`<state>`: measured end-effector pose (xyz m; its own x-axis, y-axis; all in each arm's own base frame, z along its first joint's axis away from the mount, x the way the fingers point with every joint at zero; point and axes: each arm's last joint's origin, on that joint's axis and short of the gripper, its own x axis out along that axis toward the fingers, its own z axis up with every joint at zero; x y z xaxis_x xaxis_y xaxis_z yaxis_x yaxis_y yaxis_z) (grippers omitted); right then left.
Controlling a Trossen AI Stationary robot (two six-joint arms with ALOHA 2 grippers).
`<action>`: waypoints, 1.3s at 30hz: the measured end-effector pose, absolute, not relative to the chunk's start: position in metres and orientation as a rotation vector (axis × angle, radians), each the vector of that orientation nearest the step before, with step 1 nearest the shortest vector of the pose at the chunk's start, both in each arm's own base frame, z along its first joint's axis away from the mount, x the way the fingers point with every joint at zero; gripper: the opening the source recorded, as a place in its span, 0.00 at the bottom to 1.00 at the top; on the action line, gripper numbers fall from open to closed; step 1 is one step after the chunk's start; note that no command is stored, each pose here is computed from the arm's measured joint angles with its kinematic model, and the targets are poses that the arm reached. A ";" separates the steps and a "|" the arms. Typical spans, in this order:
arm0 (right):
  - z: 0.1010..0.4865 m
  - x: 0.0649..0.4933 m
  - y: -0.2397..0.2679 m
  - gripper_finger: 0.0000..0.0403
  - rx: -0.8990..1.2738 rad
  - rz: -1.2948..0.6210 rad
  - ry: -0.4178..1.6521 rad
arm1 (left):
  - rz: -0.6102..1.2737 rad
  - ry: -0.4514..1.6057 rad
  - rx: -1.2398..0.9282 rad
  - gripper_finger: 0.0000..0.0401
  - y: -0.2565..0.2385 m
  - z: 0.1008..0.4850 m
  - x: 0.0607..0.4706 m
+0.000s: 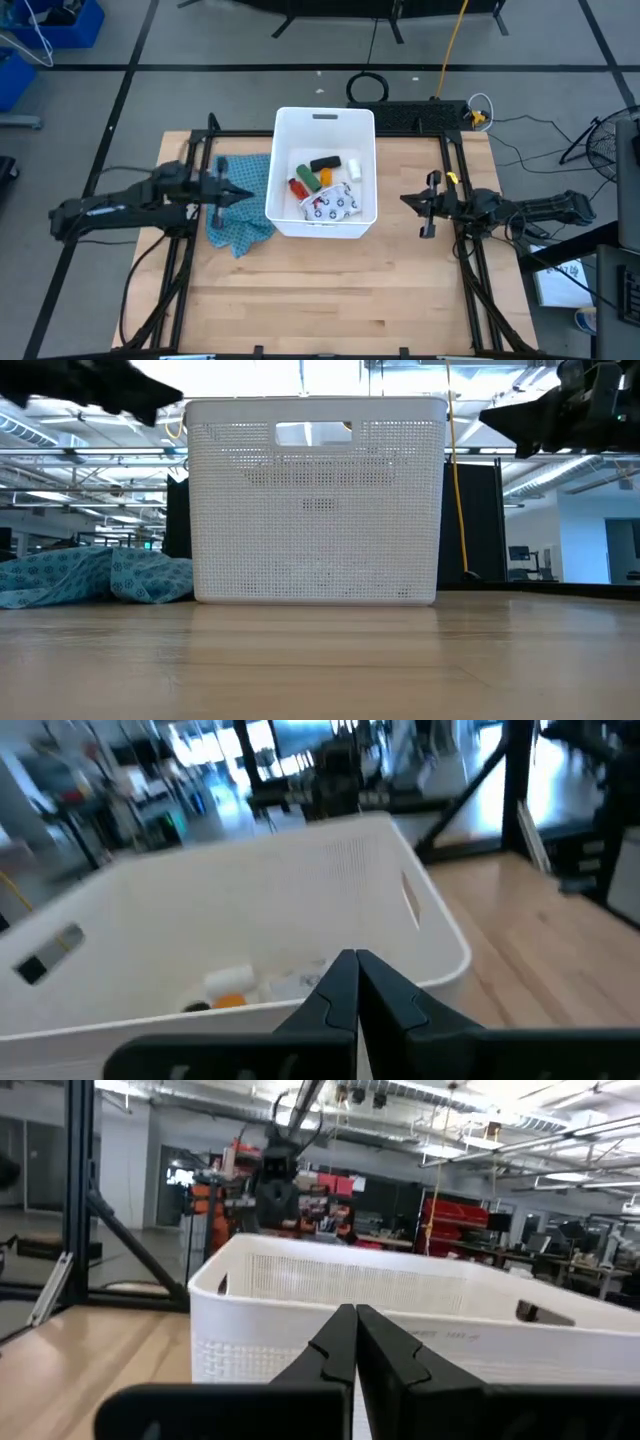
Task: Pick & place medical supplies in basket/bin
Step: Return to Home Position
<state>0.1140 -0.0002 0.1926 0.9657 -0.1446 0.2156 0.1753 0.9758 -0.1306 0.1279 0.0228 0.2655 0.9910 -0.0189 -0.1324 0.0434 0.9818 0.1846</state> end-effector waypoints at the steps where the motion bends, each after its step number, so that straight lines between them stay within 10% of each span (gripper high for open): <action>1: 0.193 0.112 0.000 0.00 -0.149 -0.165 -0.214 | -0.019 0.102 0.189 0.00 0.021 0.264 0.121; 20: 0.185 0.095 0.000 0.00 -0.082 -0.089 -0.155 | -0.019 -0.020 0.196 0.00 0.018 0.169 0.098; 39: 0.196 0.093 0.001 0.00 -0.109 -0.081 -0.258 | -0.019 0.030 0.155 0.01 0.019 0.165 0.100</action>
